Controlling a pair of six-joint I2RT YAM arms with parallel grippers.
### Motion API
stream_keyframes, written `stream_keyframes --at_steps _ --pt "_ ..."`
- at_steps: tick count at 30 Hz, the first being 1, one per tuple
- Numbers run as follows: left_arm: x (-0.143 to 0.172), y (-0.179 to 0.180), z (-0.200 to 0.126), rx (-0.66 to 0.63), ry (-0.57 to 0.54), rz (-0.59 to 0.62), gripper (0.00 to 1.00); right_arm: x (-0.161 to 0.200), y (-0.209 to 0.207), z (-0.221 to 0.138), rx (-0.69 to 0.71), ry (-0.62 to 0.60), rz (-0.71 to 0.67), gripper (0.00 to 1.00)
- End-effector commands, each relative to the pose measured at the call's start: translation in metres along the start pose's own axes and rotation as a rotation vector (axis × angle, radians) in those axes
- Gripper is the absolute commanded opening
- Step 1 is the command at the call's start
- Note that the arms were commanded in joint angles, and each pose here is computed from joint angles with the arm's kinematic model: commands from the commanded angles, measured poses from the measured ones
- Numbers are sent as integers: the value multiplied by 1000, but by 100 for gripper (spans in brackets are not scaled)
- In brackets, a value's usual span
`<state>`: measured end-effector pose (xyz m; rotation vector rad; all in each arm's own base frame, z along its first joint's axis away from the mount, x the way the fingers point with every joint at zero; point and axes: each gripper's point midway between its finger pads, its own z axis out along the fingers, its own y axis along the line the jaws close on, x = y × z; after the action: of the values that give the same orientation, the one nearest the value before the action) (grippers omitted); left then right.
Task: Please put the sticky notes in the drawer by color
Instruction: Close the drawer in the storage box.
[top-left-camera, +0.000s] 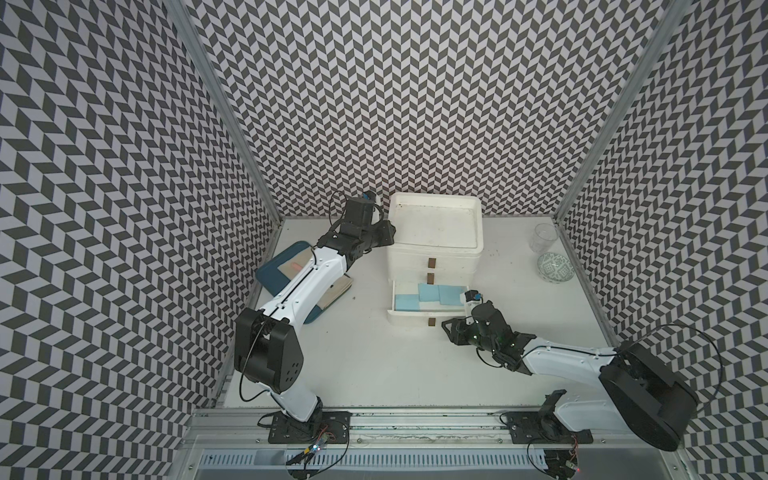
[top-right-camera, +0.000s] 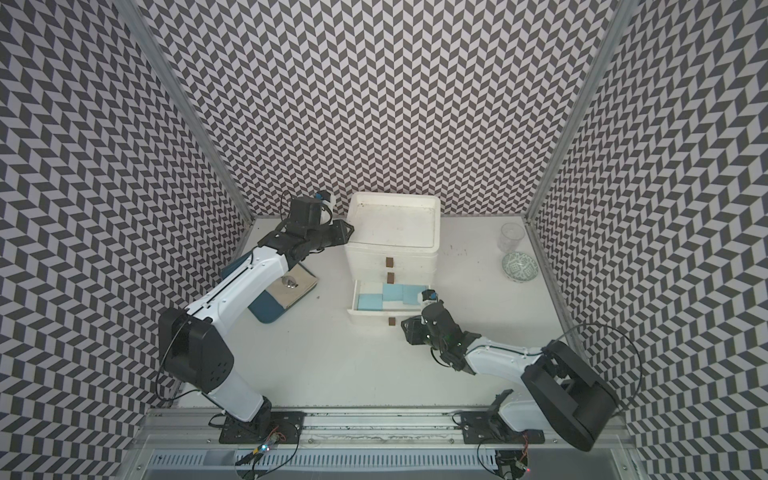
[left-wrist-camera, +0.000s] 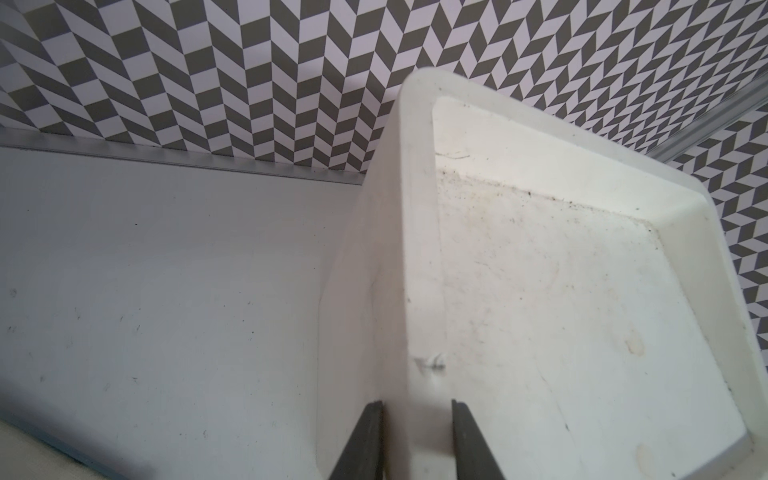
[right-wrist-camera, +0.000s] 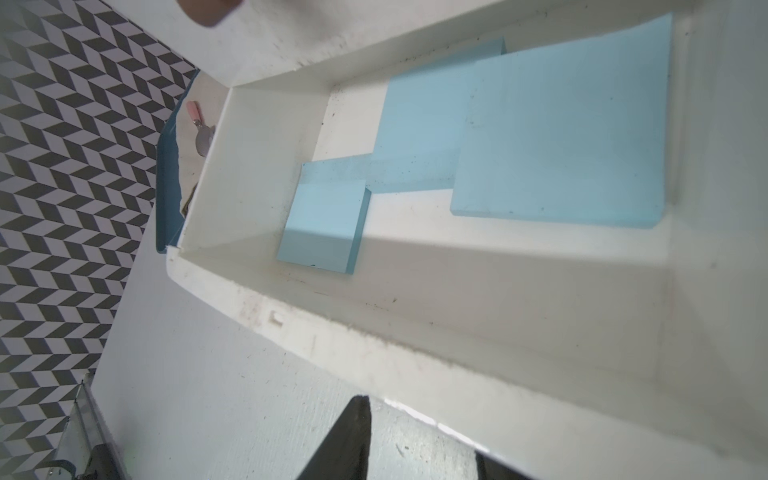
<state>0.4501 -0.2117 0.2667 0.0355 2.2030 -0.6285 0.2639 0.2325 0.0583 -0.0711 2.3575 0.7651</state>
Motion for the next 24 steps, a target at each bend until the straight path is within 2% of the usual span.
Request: stream_keyframes --at_steps 1,13,20,24 --pt "42 -20 -8 118 159 -31 27 -56 28 2 -84 -179 -42 44" --pt "58 -25 -13 167 179 -61 28 -80 38 12 -157 -315 27 44" --pt "57 -32 0 197 215 -61 32 -95 45 21 -188 -377 59 44" --pt "61 -35 4 209 231 -64 32 -104 39 26 -160 -433 71 44"
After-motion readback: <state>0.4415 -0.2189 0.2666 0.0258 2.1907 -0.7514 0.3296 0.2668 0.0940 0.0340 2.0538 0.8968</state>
